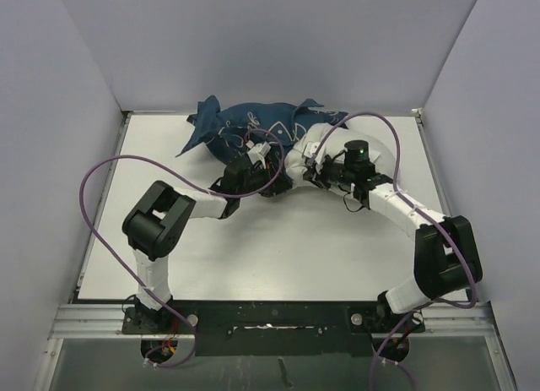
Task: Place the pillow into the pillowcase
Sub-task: Stuff the pillow into the pillowcase.
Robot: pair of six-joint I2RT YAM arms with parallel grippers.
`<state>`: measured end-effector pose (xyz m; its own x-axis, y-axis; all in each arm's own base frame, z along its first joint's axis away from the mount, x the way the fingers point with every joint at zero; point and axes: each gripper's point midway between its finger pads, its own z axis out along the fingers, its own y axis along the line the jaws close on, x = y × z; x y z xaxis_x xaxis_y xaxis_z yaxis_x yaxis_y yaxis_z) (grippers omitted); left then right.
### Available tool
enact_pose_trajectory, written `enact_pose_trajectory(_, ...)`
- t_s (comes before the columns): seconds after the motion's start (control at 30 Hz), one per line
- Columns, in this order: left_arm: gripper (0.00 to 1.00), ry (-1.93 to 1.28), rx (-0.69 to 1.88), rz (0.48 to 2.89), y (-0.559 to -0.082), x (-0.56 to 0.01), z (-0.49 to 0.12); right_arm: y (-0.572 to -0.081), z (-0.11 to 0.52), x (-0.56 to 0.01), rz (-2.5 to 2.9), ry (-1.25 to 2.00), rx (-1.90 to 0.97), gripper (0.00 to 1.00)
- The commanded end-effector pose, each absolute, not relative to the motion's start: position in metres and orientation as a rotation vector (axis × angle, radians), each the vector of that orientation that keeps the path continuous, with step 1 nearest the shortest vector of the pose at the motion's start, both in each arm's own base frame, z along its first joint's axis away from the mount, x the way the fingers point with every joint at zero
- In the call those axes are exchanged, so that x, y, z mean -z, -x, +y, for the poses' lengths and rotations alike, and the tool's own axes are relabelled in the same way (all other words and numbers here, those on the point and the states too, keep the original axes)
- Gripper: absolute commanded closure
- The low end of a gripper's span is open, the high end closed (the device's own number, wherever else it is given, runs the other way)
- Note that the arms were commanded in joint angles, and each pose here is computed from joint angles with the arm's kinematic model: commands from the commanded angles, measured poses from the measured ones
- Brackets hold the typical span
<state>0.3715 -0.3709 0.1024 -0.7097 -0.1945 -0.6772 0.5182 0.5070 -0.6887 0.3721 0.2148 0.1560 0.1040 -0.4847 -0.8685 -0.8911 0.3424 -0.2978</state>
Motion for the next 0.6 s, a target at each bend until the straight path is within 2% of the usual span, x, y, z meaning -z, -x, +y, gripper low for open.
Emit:
enact_pose_trajectory(0.0,1.0,-0.375,1.333,1.73,-0.355,-0.183,-0.38,-0.377,0.245,-0.181,1.424,1.241,-0.591,1.0)
enact_pose_trajectory(0.17,1.0,-0.476,1.376,1.625,-0.33,-0.223,-0.384,-0.405,0.234,-0.172,1.458,1.192,-0.567,1.0)
enact_pose_trajectory(0.33,1.0,-0.488,1.282,1.636,-0.327,-0.25,-0.37,-0.416,0.234,-0.231,1.377,1.164,-0.597,1.0)
enact_pose_trajectory(0.37,0.97,-0.488,1.257,1.662,-0.329,-0.251,-0.367,-0.415,0.238,-0.241,1.357,1.164,-0.607,1.0)
enact_pose_trajectory(0.47,0.73,-0.47,1.199,1.778,-0.337,-0.243,-0.355,-0.408,0.25,-0.242,1.344,1.176,-0.626,1.0)
enact_pose_trajectory(0.57,0.64,-0.456,1.217,1.864,-0.336,-0.247,-0.34,-0.403,0.254,-0.221,1.366,1.186,-0.623,1.0)
